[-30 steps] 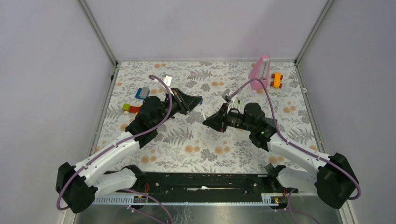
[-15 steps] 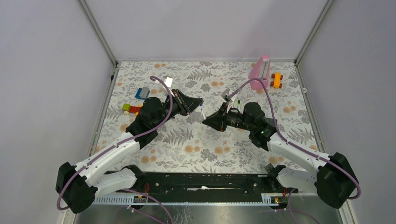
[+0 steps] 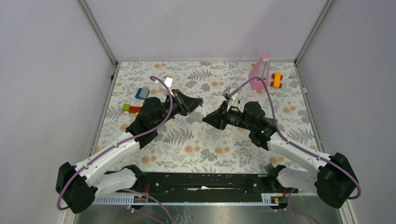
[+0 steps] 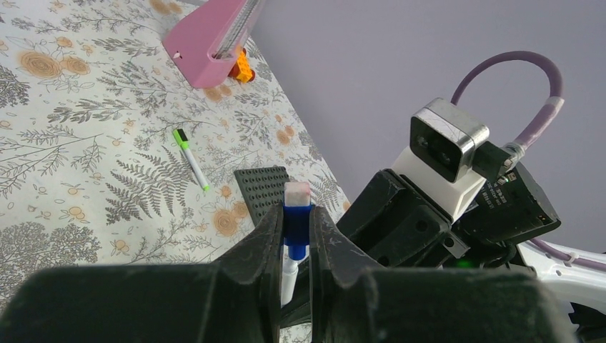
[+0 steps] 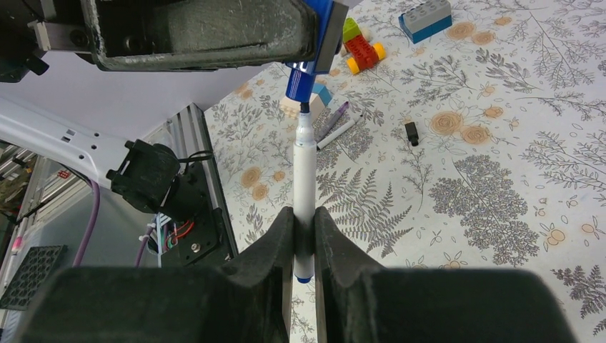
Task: Insert the pens into the pen caps
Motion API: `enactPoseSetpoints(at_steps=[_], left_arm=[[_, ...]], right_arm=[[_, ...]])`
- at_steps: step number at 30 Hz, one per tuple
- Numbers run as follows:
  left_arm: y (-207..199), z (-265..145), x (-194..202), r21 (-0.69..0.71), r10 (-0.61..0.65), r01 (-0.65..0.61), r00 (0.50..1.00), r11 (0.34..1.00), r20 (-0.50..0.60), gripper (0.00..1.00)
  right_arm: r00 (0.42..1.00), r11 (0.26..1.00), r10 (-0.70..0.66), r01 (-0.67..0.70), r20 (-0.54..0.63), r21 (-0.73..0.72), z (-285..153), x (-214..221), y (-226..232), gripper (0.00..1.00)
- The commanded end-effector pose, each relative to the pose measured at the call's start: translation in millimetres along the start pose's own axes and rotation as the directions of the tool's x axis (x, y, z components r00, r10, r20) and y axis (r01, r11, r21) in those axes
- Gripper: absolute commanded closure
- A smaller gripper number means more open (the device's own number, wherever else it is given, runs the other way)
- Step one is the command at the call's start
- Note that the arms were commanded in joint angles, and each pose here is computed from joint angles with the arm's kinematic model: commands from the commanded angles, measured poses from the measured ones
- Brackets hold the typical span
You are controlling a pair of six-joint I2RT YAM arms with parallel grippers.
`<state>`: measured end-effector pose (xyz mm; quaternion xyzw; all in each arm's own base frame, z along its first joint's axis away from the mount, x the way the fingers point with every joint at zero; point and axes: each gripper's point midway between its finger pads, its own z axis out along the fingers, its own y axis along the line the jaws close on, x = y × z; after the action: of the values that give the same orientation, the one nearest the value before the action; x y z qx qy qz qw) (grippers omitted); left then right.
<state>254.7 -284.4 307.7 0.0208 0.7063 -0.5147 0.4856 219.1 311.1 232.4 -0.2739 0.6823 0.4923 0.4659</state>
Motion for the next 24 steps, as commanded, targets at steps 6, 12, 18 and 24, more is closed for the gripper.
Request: enactPoseSetpoints(at_steps=[6,12,18,24], left_arm=[[-11,-2,-9,0.055,0.018,-0.02,0.999,0.998,0.037,1.0],[-13,-3,-13,0.059,0.014,-0.017,0.998,0.998,0.054,1.0],[-17,-4,-20,0.063,0.014,-0.019,0.997,0.998,0.08,1.0],[-17,-4,-20,0.063,0.012,-0.018,0.996,0.998,0.083,1.0]], right_arm=[[0.997,0.999,-0.044,0.045,0.059,-0.018,3,-27,10,1.0],[0.998,0.999,-0.035,0.037,0.049,-0.031,4,-24,12,1.0],[0.999,0.999,-0.023,0.024,0.04,-0.036,5,-20,11,1.0],[0.999,0.999,-0.022,0.024,0.039,-0.043,5,-21,13,1.0]])
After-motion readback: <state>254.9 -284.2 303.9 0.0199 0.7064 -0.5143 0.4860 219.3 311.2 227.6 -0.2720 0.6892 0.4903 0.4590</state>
